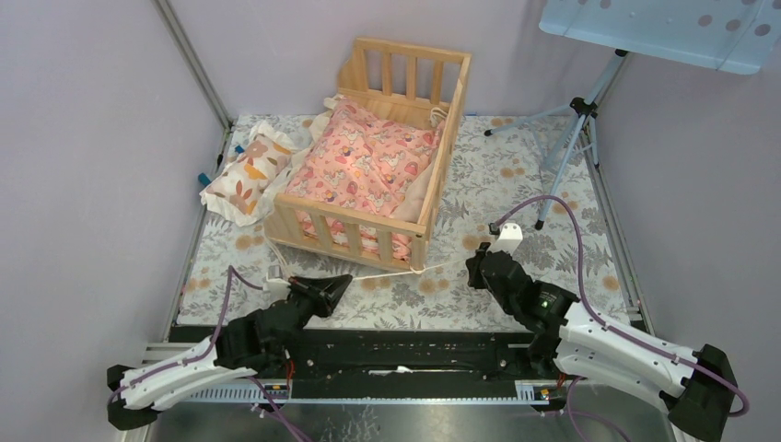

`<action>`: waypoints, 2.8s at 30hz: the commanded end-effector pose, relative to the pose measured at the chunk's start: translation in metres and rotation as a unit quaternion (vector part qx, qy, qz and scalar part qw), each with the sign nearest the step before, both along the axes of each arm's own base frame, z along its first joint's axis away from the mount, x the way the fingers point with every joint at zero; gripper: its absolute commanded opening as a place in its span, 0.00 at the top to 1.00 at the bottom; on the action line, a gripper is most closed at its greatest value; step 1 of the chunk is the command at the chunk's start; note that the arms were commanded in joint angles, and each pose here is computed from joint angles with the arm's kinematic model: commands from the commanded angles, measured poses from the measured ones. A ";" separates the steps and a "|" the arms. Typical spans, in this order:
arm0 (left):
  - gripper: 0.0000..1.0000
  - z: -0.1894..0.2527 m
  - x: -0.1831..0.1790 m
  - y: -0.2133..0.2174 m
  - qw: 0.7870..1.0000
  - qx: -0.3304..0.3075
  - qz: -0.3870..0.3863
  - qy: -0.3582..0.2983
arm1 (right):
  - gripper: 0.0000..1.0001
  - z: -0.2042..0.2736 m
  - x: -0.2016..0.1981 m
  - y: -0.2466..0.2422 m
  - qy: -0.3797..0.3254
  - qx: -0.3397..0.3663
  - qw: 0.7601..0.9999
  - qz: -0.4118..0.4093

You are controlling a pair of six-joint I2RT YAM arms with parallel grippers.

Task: Set up the pet bed
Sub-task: Tie the ropes to the bed frame, then adjust the bed frame at the center of the board.

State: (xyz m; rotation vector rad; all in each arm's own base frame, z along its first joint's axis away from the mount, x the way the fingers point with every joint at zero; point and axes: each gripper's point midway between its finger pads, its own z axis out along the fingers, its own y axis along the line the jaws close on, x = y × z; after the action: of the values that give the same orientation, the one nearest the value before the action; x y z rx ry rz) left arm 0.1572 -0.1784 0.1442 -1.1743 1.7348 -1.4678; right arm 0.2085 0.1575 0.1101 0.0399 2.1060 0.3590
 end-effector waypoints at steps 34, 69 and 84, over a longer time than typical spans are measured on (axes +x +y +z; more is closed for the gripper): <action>0.43 0.075 0.018 0.104 0.896 0.430 0.099 -0.056 | 0.40 0.083 0.026 -0.003 -0.065 -0.055 0.996 0.011; 0.40 0.147 0.013 0.117 0.877 0.448 0.068 -0.161 | 0.71 0.176 0.194 0.064 -0.003 -0.087 0.996 0.024; 0.39 0.146 0.016 0.106 0.871 0.462 0.056 -0.159 | 1.00 0.182 0.235 0.021 -0.021 -0.145 0.989 0.037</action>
State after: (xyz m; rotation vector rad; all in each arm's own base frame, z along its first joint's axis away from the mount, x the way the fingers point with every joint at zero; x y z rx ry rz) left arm 0.1713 -0.0656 0.2781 -0.4824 1.7514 -0.5288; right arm 0.4241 0.1881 0.2797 -0.1017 2.1802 0.0882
